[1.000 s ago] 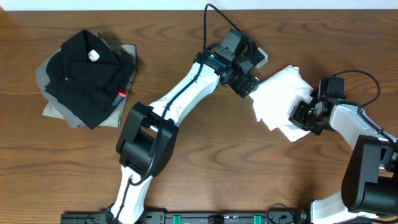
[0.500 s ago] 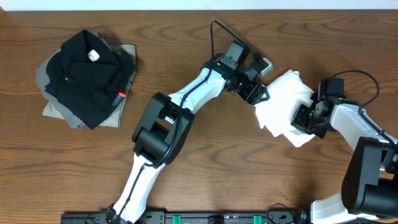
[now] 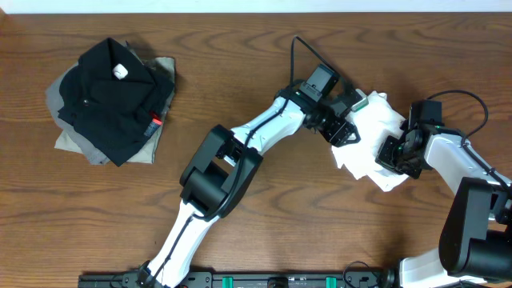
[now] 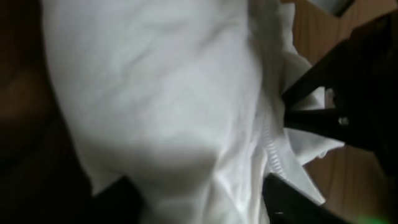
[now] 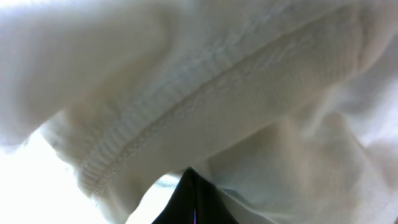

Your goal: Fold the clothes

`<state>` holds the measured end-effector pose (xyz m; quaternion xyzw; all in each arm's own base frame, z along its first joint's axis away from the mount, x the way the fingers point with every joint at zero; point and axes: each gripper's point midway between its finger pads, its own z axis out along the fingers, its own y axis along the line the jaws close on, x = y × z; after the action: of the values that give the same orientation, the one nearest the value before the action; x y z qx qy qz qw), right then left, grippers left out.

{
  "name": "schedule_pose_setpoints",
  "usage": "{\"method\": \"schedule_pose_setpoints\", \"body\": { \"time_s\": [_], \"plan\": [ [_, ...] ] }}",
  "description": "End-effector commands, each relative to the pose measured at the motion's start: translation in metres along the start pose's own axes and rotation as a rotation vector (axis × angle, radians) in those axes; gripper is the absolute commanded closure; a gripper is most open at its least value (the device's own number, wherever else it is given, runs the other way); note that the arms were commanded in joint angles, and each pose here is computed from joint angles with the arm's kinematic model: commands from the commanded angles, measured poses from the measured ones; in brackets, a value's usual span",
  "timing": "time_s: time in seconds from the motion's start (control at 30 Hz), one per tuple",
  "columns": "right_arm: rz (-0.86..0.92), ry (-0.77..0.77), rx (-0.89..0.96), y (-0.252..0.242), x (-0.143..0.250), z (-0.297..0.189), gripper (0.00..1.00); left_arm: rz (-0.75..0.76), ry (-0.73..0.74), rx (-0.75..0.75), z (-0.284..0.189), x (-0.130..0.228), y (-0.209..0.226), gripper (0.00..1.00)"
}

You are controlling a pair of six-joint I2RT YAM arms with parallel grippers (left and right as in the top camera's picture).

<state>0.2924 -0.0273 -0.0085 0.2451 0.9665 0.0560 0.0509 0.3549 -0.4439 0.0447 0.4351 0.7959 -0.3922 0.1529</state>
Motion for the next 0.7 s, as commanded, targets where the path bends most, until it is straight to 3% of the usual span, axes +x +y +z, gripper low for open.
{"method": "schedule_pose_setpoints", "body": {
  "time_s": [0.0,0.1,0.2,0.3,0.5,0.6,0.67],
  "plan": [
    [-0.009,0.124,0.219,-0.049,0.04,0.028,0.99,-0.026,0.038,0.028,0.007,0.014,-0.001,0.53],
    [-0.009,0.117,0.216,-0.049,0.038,0.028,0.99,-0.045,0.059,0.028,0.007,0.02,-0.001,0.94],
    [-0.011,0.095,0.209,-0.047,0.034,0.024,0.99,-0.109,0.1,0.007,-0.002,0.031,0.007,0.94],
    [-0.059,0.054,0.15,-0.036,0.024,0.015,0.99,-0.278,0.156,-0.098,-0.022,0.049,0.032,0.94],
    [-0.244,-0.028,-0.199,0.027,0.012,-0.013,0.89,-0.63,0.246,-0.177,-0.07,0.089,0.063,0.94],
    [-0.269,-0.039,-0.337,0.052,0.011,-0.02,0.86,-0.698,0.29,-0.181,-0.079,0.102,0.063,0.93],
    [-0.271,-0.041,-0.342,0.053,0.011,-0.02,0.83,-0.701,0.294,-0.18,-0.08,0.103,0.062,0.74]
  ]
}}
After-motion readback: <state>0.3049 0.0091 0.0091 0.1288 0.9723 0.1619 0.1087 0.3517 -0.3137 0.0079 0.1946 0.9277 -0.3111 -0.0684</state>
